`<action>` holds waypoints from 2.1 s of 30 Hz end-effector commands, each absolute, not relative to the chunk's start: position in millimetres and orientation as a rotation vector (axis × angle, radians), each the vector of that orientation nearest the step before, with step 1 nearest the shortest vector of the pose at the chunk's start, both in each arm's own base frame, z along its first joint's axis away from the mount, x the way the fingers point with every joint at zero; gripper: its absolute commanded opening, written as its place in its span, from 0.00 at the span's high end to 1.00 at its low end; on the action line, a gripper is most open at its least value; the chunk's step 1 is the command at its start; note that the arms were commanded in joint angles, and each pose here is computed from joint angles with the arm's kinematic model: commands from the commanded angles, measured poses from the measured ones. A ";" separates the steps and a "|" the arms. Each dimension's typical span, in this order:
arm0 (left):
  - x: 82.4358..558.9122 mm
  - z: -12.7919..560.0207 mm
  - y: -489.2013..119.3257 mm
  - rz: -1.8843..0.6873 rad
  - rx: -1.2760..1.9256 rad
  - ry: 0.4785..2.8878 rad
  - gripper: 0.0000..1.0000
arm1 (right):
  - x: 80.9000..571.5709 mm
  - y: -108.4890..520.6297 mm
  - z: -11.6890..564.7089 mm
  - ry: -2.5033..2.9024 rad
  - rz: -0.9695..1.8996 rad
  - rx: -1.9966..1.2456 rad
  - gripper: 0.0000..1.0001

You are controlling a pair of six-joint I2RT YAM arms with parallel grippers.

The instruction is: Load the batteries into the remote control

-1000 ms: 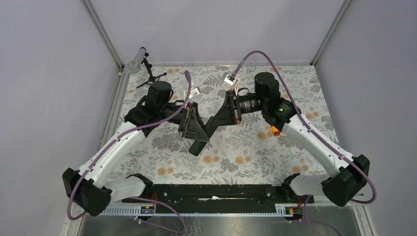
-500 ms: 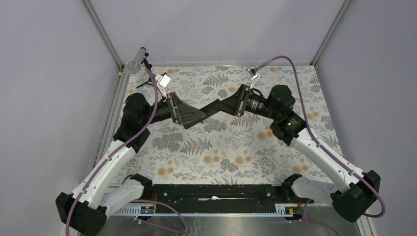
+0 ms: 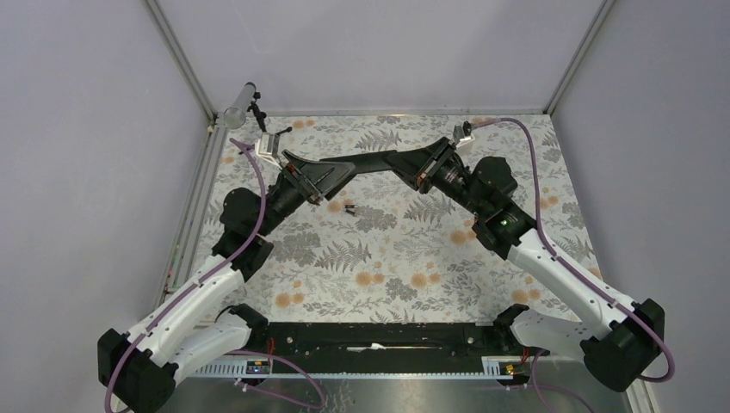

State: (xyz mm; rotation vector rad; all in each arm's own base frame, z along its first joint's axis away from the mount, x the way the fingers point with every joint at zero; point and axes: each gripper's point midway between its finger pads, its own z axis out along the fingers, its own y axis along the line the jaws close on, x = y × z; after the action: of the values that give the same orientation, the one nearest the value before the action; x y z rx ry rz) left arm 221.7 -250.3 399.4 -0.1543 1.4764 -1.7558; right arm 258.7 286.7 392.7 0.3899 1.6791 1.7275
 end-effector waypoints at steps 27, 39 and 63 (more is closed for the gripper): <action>262.5 439.5 -240.9 -1.570 -0.315 1.516 1.00 | 248.4 288.6 390.2 1.683 1.840 0.035 0.00; 259.5 422.3 -243.5 -1.694 -0.291 1.671 1.00 | 230.4 300.3 410.5 1.630 1.984 -0.177 0.00; 251.6 441.8 -229.2 -1.809 -0.304 1.592 1.00 | 242.3 305.9 388.2 1.681 2.023 -0.093 0.90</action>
State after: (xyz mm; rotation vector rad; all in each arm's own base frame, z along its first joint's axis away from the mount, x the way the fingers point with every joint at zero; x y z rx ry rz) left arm 259.8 -245.8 395.9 -0.3556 1.7720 -1.7390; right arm 257.2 312.1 375.5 0.0027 1.7591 2.0122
